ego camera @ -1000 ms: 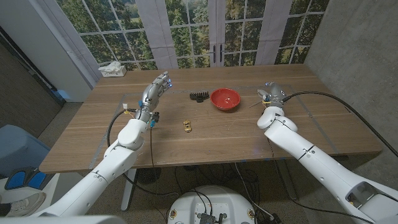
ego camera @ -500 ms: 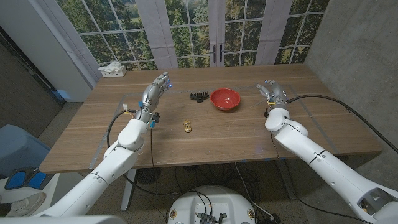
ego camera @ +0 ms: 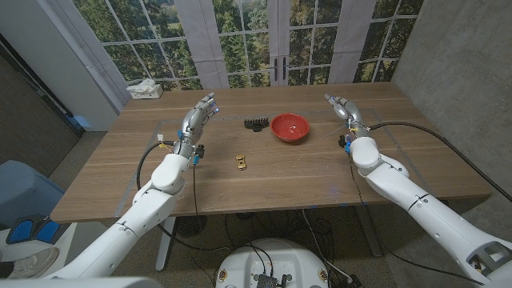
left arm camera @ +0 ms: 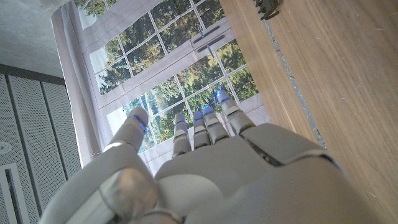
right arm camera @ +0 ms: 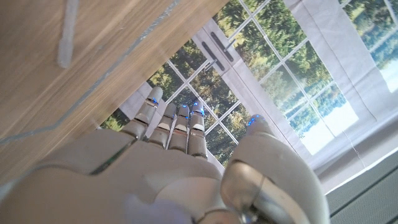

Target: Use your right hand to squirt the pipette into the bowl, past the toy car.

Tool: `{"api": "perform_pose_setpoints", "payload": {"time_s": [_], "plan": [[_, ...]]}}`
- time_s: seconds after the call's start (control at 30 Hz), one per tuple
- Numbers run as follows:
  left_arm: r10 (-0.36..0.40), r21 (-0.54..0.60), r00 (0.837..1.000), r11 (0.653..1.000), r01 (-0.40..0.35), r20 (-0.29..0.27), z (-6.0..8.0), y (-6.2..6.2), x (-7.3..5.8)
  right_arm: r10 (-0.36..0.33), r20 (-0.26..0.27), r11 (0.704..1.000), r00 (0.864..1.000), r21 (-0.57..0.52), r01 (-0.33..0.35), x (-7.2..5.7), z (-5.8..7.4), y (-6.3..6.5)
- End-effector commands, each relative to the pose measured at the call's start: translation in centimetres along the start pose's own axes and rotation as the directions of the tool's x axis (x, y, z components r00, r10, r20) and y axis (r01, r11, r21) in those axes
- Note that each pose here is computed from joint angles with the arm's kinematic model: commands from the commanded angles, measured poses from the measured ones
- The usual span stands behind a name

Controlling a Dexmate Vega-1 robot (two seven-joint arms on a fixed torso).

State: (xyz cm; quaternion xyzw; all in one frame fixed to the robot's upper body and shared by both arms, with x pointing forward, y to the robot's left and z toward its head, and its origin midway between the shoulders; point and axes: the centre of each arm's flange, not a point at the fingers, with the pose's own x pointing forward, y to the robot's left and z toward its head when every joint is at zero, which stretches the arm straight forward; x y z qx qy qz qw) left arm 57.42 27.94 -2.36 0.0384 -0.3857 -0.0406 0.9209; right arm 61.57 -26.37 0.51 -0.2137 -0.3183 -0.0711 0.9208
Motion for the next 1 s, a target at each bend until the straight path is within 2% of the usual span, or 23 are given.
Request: {"api": "perform_pose_setpoints", "payload": {"time_s": [0.03, 0.2, 0.47, 0.5, 0.53, 0.63, 0.9, 1.0], "plan": [[0.004, -0.003, 1.000, 1.000, -0.004, -0.013, 0.0, 0.5, -0.1, 0.061, 0.097, 0.993, 0.993, 0.096, -0.070, 0.6, 0.2, -1.1], [0.002, -0.009, 1.000, 1.000, -0.002, -0.024, -0.1, 0.7, -0.1, 0.062, 0.134, 0.987, 0.989, 0.141, -0.081, 0.7, 0.6, -1.3], [-0.028, -0.021, 0.999, 0.999, 0.027, -0.037, -0.5, 1.3, 0.0, 0.074, 0.161, 0.963, 0.984, 0.246, -0.112, 0.6, 1.3, -1.7], [-0.027, -0.024, 0.999, 0.999, 0.026, -0.037, -0.5, 1.3, 0.0, 0.065, 0.219, 0.958, 0.974, 0.259, -0.122, 0.4, 1.3, -1.9], [-0.029, -0.028, 0.999, 0.999, 0.028, -0.037, -0.6, 1.3, 0.0, 0.026, 0.283, 0.961, 0.959, 0.257, -0.102, 0.2, 1.3, -1.9], [-0.035, -0.029, 0.999, 0.999, 0.034, -0.040, -0.5, 1.4, -0.1, 0.008, 0.304, 0.948, 0.953, 0.301, -0.104, 0.2, 1.7, -2.5], [-0.030, -0.032, 0.998, 0.999, 0.028, -0.061, -0.5, 2.1, -0.7, -0.124, 0.323, 0.948, 0.938, 0.318, 0.016, -1.3, 2.5, -4.2], [-0.025, -0.035, 0.998, 0.999, 0.023, -0.065, -0.8, 2.5, -0.7, -0.144, 0.335, 0.948, 0.931, 0.315, 0.033, -1.7, 2.9, -4.5]]}}
